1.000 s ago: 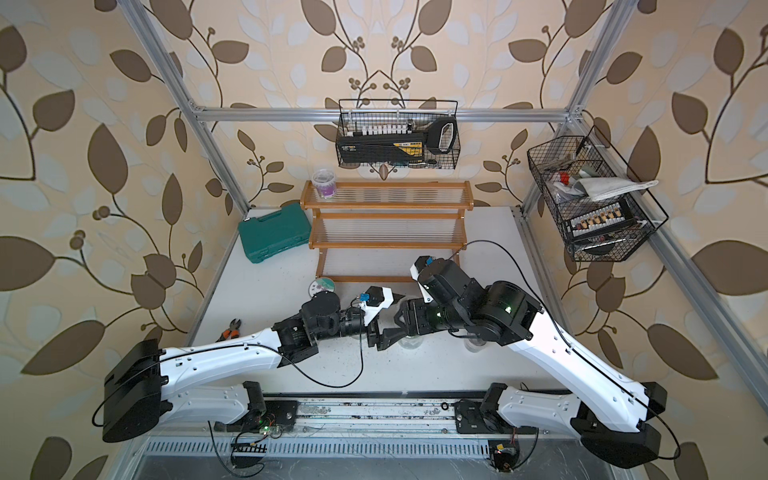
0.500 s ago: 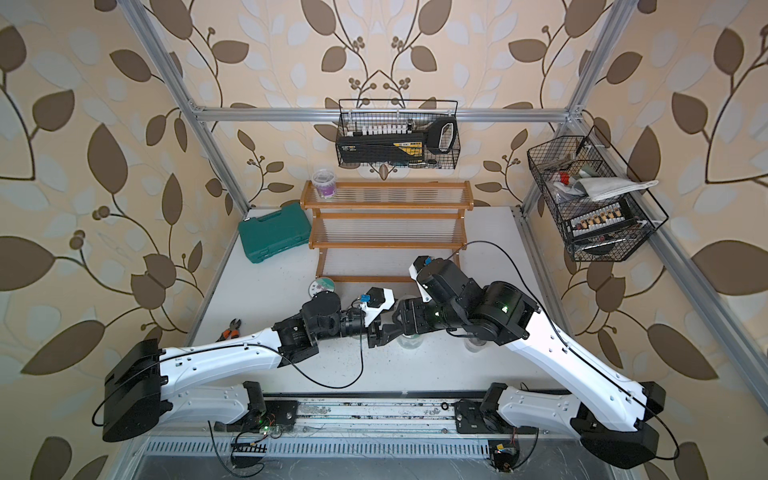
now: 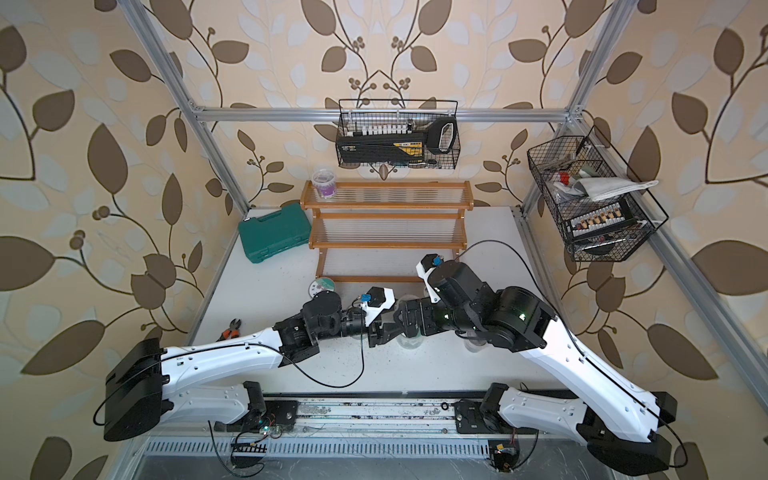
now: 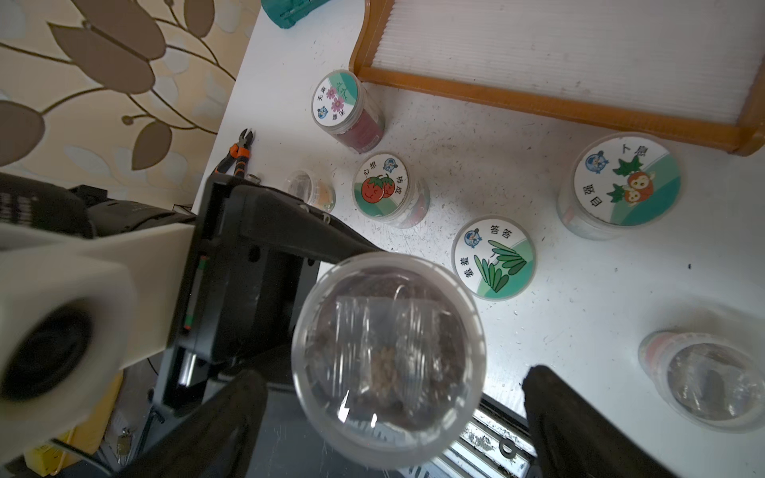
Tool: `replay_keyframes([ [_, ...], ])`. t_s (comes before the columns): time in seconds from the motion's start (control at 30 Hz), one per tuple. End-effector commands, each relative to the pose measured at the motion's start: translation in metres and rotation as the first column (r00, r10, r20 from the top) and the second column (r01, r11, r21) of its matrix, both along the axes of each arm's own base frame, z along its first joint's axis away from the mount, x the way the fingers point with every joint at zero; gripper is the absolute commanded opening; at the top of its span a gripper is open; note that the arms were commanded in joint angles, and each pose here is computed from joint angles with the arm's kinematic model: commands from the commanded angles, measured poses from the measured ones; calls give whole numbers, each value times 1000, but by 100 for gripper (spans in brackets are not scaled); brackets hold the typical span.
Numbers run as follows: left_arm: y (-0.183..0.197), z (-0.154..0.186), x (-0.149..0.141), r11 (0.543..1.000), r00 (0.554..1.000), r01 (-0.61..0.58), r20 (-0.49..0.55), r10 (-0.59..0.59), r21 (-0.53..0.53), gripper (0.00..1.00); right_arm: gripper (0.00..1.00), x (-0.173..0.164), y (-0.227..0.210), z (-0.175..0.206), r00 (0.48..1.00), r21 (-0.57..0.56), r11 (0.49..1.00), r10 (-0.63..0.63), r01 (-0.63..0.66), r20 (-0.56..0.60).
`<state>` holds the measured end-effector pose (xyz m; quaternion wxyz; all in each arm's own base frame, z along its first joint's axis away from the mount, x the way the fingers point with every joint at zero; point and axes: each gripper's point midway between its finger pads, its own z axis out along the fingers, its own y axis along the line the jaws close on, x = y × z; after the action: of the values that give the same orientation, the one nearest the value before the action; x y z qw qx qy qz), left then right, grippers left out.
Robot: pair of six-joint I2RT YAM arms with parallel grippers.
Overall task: Place the seed container on the shelf
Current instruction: Pick up the seed jar at the center of the board.
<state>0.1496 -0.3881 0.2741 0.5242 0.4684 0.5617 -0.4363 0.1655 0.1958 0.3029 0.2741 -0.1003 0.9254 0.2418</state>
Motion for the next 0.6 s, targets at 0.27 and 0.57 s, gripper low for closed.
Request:
replay_keyframes([
  [0.27, 28, 66, 52, 920, 924, -327, 129, 359, -218, 48, 99, 5, -52, 9, 979, -58, 987, -142, 152, 144],
  [0.57, 72, 114, 123, 752, 775, -573, 82, 626, -326, 48, 99, 7, -44, -38, 989, -127, 982, -129, 138, 78],
])
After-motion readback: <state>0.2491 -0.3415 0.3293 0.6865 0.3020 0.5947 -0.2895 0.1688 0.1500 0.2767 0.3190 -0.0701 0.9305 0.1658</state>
